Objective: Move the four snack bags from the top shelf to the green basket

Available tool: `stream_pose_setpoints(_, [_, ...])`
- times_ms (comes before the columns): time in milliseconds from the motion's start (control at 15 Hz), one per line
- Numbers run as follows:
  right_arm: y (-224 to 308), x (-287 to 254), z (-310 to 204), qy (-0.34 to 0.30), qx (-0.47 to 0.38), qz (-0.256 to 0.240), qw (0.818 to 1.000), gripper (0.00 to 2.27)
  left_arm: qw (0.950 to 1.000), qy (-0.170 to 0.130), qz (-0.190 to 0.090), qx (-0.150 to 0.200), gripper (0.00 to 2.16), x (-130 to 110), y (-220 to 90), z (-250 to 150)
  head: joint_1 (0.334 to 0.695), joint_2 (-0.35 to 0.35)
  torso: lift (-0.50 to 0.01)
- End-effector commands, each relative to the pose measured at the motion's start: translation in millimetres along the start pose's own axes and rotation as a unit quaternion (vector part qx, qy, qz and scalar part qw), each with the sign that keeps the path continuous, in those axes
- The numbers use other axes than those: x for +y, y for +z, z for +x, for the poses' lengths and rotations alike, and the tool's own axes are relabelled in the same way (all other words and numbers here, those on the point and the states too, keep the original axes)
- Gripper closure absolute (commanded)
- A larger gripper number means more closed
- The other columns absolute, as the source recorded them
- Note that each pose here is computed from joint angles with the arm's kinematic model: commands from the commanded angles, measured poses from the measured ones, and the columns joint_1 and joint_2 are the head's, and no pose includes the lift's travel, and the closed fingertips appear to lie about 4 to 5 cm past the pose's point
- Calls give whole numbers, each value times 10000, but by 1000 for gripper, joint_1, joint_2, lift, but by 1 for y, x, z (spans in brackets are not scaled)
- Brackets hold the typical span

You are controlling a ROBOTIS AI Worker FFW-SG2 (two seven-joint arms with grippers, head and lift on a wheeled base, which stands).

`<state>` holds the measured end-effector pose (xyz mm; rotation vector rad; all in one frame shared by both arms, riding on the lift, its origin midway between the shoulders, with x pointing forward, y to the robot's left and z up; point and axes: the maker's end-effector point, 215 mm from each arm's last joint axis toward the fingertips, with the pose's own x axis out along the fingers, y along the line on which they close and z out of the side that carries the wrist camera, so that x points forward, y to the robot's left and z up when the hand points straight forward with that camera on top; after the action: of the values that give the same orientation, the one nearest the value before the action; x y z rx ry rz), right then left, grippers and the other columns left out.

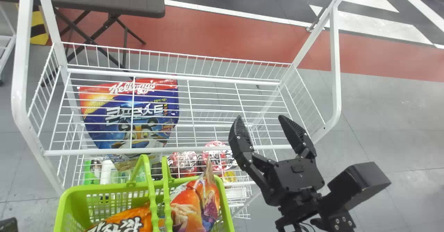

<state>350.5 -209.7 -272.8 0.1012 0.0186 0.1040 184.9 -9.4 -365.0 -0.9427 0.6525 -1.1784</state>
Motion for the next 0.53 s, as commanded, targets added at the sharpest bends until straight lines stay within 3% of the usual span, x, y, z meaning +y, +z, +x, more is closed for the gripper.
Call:
stream_pose_setpoints(0, [0, -1, -1, -3, 1, -8, 10000, 66, 10000, 5, -7, -5, 988, 0, -1, -1, 695, -350, 0])
stream_pose_setpoints(467, [4, 0, -4, 16, -48, -27, 10000, 66, 10000, 7, -20, -6, 988, -2, -3, -2, 695, -350, 0])
